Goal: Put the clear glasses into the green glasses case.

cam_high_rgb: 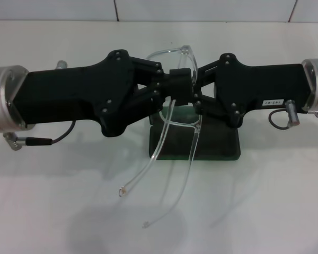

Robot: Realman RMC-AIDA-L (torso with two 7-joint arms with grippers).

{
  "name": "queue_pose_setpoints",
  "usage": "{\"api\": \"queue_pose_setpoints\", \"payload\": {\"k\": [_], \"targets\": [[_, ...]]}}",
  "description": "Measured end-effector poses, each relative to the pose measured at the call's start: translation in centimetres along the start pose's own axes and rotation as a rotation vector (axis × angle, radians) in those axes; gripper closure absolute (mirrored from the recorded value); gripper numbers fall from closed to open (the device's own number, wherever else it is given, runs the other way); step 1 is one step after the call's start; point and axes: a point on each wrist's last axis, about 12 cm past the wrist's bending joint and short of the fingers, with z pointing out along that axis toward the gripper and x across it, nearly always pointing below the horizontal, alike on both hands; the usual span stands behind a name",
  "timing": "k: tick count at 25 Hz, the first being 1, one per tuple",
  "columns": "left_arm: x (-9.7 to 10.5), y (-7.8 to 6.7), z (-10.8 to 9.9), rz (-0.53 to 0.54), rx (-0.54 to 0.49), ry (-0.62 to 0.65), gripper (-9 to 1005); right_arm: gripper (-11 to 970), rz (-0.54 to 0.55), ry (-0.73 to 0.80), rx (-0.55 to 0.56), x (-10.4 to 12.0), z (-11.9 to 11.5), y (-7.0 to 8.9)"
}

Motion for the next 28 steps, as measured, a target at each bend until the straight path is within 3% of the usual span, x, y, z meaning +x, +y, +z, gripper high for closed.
{"api": "queue_pose_setpoints", "payload": {"k": [18, 28], "targets": [[0.8, 0.4, -0.1, 0.038, -0.017, -0.019, 952, 849, -0.007, -0.034, -0.042, -0.2, 0.9, 0.5], [1.6, 1.1, -0.5, 0.042, -0.077, -0.055, 952, 850, -0.014, -0.051, -0.041, -0.3, 1.0, 0.5]]}}
